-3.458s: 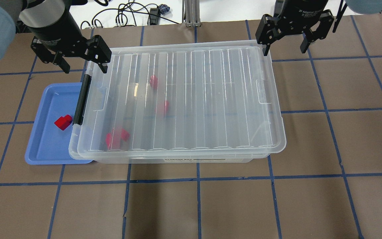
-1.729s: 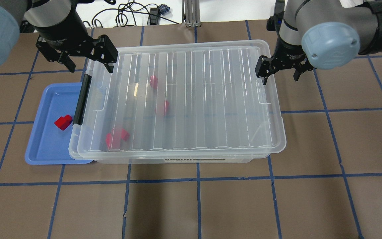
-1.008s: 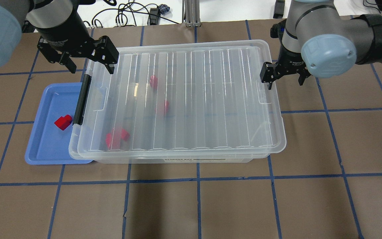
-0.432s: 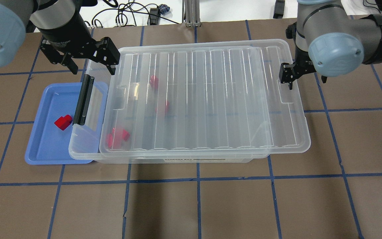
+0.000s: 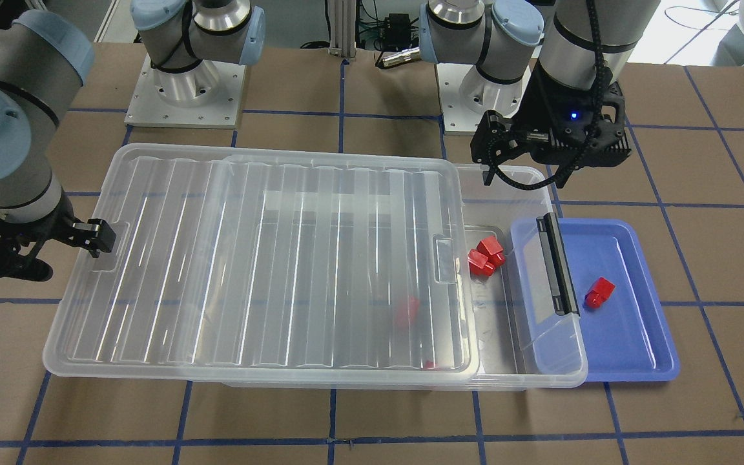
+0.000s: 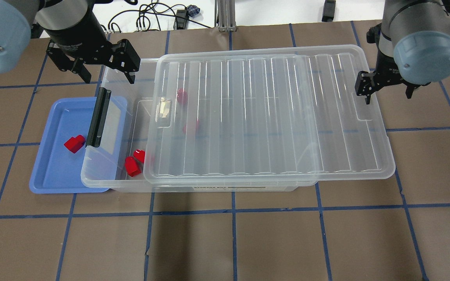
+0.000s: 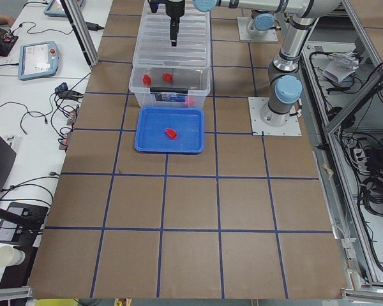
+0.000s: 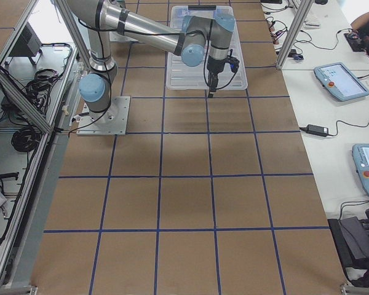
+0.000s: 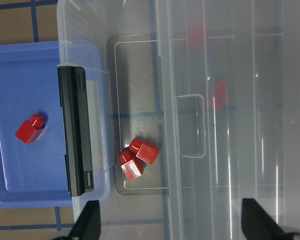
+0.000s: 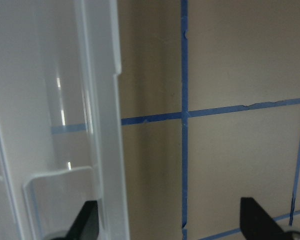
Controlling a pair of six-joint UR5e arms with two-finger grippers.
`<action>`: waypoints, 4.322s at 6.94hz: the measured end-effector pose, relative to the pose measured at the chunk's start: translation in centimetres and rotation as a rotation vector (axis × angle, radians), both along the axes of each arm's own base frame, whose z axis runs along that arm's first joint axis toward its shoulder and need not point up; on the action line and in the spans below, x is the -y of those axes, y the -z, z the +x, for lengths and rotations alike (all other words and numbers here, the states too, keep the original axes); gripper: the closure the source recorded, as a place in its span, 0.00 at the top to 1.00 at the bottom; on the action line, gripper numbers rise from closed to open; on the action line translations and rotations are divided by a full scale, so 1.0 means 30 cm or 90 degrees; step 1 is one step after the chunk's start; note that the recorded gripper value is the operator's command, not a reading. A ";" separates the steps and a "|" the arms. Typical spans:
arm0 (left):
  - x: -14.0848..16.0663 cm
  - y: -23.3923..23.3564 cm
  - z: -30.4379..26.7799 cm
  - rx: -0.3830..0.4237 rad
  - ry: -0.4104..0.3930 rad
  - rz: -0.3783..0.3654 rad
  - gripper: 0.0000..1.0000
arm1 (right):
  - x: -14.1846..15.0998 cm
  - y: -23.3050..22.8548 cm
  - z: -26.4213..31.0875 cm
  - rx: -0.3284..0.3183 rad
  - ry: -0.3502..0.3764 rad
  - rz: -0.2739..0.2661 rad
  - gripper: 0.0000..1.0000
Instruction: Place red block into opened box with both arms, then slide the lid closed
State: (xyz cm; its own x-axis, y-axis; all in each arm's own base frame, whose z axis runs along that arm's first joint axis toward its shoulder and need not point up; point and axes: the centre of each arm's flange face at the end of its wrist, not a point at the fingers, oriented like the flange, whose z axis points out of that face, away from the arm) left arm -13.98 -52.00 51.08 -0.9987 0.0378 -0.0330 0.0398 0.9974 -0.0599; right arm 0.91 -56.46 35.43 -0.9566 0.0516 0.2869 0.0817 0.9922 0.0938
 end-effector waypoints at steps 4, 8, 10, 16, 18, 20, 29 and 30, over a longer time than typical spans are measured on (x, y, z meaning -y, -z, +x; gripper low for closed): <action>0.046 0.003 0.148 0.003 -0.046 0.013 1.00 | -0.006 -0.004 -0.142 0.002 0.020 0.008 1.00; 0.118 0.242 0.607 -0.064 0.037 0.068 1.00 | -0.010 -0.057 -0.130 0.011 0.018 -0.008 1.00; 0.124 0.396 0.782 -0.055 0.090 0.044 1.00 | -0.018 -0.230 0.030 0.061 -0.019 -0.082 1.00; -0.007 0.943 0.983 -0.041 0.100 0.017 1.00 | -0.159 -0.429 0.403 0.196 -0.072 -0.109 1.00; 0.012 1.018 0.947 -0.054 0.117 0.031 1.00 | -0.166 -0.432 0.404 0.196 -0.072 -0.108 1.00; 0.045 1.094 0.922 -0.051 0.137 0.030 0.75 | -0.165 -0.430 0.402 0.195 -0.071 -0.107 1.00; 0.256 0.631 0.908 -0.010 0.148 -0.003 0.00 | -0.162 -0.428 0.391 0.193 -0.068 -0.106 1.00; 0.265 0.521 0.841 -0.020 0.114 0.002 0.00 | -0.162 -0.428 0.390 0.193 -0.068 -0.106 1.00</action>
